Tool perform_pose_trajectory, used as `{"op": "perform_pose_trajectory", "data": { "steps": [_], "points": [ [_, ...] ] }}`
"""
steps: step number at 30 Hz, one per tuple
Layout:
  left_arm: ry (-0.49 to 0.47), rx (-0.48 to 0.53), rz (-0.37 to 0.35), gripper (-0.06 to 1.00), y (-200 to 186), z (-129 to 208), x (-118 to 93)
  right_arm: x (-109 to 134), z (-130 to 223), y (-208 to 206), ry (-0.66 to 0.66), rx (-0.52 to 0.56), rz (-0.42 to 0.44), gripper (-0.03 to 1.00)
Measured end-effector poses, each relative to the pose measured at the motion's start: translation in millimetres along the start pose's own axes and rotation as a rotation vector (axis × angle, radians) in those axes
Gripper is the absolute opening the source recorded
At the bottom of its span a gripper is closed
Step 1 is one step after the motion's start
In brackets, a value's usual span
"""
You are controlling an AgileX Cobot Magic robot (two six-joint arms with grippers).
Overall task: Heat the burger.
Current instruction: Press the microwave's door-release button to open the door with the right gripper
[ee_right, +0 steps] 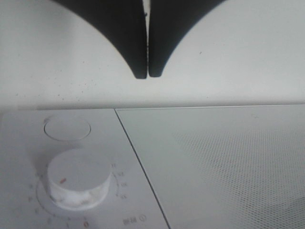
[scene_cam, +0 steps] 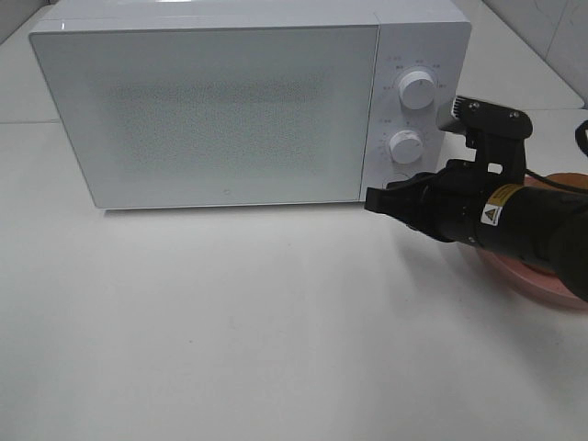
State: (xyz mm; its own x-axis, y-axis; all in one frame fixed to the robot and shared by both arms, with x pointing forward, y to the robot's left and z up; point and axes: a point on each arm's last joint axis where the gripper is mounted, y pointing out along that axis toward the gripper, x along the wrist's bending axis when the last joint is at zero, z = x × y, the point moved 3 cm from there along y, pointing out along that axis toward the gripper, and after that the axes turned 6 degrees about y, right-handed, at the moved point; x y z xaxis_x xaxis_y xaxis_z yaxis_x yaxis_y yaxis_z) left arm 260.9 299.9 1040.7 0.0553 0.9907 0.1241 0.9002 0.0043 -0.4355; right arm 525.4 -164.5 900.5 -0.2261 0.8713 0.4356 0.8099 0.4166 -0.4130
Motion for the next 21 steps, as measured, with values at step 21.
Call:
{"op": "perform_pose_trajectory", "data": {
  "steps": [21],
  "points": [
    [0.000,0.000,0.000,0.00,0.0,0.0,0.0,-13.6,5.4,27.9,0.828,-0.127,-0.047,0.01]
  ]
}}
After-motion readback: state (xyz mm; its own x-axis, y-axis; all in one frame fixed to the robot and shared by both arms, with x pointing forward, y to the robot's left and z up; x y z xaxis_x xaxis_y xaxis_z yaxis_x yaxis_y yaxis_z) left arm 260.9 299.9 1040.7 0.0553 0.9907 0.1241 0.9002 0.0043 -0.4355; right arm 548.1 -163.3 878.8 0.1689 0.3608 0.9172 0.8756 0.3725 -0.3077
